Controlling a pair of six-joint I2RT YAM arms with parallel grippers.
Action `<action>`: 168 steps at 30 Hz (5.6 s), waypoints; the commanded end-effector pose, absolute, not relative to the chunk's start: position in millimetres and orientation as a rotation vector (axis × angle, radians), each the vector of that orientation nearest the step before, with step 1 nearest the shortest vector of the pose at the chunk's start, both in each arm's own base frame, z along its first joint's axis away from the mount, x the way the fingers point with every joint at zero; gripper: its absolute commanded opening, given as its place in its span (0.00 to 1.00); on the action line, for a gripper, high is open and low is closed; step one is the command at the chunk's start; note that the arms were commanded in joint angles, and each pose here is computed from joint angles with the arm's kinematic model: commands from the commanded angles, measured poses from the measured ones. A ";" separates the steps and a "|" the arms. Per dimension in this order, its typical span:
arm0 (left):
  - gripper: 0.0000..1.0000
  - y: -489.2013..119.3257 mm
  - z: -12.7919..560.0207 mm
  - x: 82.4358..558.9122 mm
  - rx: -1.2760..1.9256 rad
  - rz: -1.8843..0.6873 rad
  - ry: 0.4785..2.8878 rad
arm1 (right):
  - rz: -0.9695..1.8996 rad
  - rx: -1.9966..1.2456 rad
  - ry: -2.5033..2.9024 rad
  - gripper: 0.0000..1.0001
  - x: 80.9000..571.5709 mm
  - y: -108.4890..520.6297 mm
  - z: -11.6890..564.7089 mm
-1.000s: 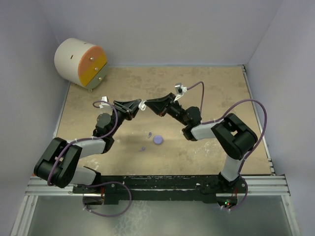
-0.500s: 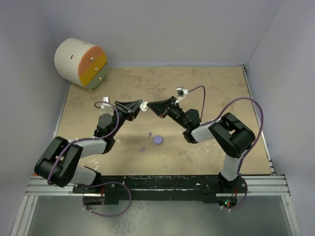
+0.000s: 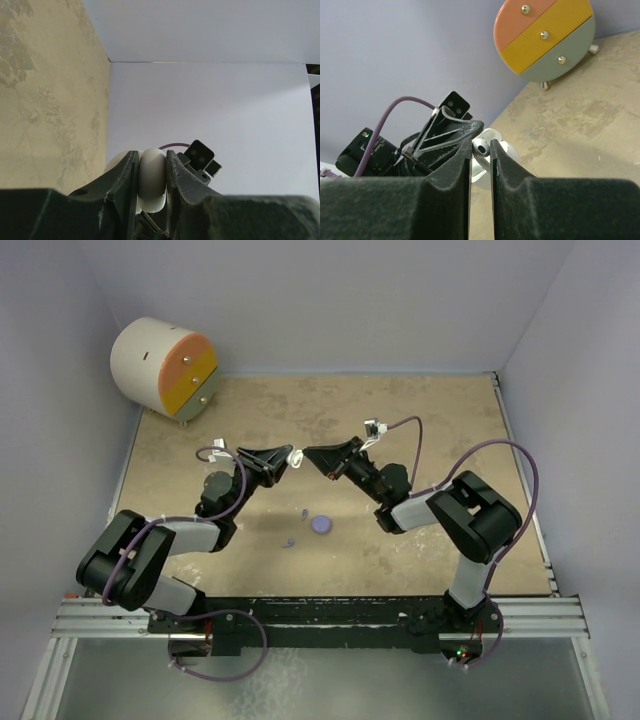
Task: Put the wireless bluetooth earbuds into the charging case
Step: Place the earbud in the charging case.
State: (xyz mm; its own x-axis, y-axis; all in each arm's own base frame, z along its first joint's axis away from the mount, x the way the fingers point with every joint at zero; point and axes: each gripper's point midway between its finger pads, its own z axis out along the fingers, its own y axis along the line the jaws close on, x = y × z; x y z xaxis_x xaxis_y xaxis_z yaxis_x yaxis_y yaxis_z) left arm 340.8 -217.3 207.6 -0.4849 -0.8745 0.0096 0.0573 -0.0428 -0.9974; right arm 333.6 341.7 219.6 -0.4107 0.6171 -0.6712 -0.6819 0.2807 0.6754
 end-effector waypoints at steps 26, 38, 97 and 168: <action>0.00 -233.6 236.2 340.8 -0.821 -1.721 1.408 | 1.499 -0.130 0.812 0.00 292.6 303.3 342.6; 0.00 -237.0 241.3 338.9 -0.811 -1.743 1.396 | 1.503 -0.134 0.822 0.00 293.6 305.2 337.4; 0.00 -235.1 265.7 341.9 -0.827 -1.804 1.302 | 1.435 -0.153 0.854 0.05 295.7 303.6 330.4; 0.00 -229.3 226.4 347.9 -0.920 -1.708 1.373 | 0.400 -0.256 1.780 0.75 353.9 304.1 214.5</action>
